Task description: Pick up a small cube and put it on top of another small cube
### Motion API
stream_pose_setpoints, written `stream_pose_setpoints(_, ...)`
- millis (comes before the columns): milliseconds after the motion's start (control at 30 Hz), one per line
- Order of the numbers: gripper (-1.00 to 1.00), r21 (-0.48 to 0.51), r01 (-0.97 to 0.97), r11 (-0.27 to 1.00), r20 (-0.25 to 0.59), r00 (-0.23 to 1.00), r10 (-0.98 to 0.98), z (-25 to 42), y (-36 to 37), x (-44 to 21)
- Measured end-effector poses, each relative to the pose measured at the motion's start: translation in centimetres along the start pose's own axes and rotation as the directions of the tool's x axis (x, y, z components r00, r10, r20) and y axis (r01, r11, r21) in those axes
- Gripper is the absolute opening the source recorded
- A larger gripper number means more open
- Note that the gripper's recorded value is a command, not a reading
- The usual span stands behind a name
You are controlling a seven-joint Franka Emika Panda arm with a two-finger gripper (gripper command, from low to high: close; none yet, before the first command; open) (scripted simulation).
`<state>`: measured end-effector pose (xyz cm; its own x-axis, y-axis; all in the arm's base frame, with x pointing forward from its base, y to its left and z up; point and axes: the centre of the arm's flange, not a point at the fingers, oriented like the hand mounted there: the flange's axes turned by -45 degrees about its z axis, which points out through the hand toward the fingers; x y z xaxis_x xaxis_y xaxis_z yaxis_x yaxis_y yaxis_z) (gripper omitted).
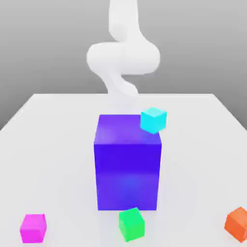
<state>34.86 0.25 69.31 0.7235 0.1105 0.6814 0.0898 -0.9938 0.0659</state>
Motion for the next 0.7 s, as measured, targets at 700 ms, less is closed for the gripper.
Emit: stream_pose_setpoints(700, 0.00, 0.384, 0.817, 0.430, 0.079, 0.435, -0.897, 10.7, -4.6, -9.8)
